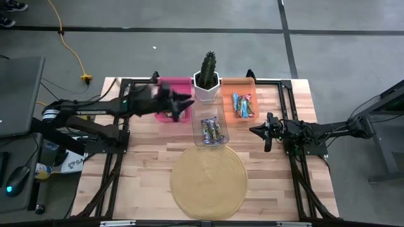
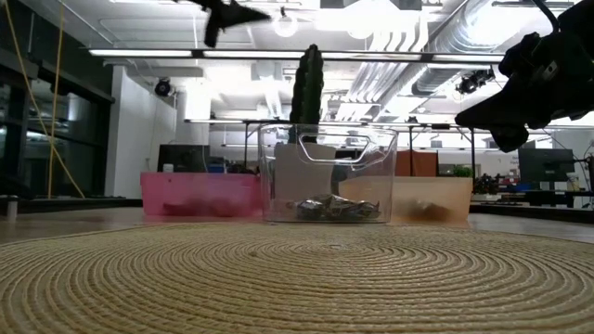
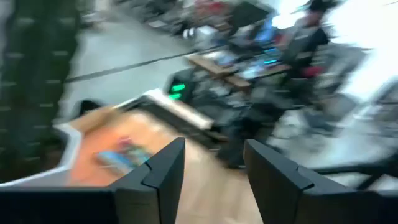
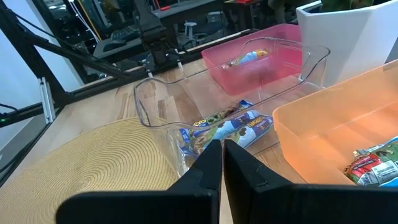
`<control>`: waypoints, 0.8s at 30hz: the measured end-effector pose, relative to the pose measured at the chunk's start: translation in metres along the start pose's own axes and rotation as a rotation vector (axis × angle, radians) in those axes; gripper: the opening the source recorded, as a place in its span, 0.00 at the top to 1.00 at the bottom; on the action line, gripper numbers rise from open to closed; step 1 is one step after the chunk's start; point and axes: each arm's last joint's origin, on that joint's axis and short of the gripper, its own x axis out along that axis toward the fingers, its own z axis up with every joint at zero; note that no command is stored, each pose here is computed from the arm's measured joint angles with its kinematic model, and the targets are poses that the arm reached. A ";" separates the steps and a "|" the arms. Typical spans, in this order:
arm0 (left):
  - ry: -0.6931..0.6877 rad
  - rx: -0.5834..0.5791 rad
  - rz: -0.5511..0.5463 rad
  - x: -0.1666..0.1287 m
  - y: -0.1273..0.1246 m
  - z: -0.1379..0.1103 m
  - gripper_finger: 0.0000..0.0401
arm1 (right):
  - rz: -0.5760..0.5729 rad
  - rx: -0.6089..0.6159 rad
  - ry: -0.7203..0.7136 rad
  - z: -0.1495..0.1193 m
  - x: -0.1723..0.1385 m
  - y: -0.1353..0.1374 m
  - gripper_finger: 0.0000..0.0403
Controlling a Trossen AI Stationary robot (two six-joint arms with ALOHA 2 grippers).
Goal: Pick and place Granola Bars by type
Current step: Return to Home Position
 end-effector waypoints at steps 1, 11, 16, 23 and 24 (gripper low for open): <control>-0.020 -0.003 -0.046 -0.008 -0.001 -0.003 0.60 | 0.000 -0.001 0.000 0.000 0.000 0.000 1.00; -0.165 0.003 -0.308 -0.082 0.001 -0.033 0.77 | 0.000 -0.001 0.000 0.000 0.000 0.000 1.00; -0.207 0.005 -0.374 -0.113 0.011 -0.050 0.93 | 0.000 -0.001 0.000 0.000 0.000 0.000 1.00; -0.271 0.042 -0.420 -0.142 0.028 -0.073 0.99 | 0.000 0.001 0.000 0.000 0.000 0.000 1.00; -0.269 0.054 -0.420 -0.144 0.030 -0.077 1.00 | 0.000 0.000 0.000 0.000 0.000 0.000 1.00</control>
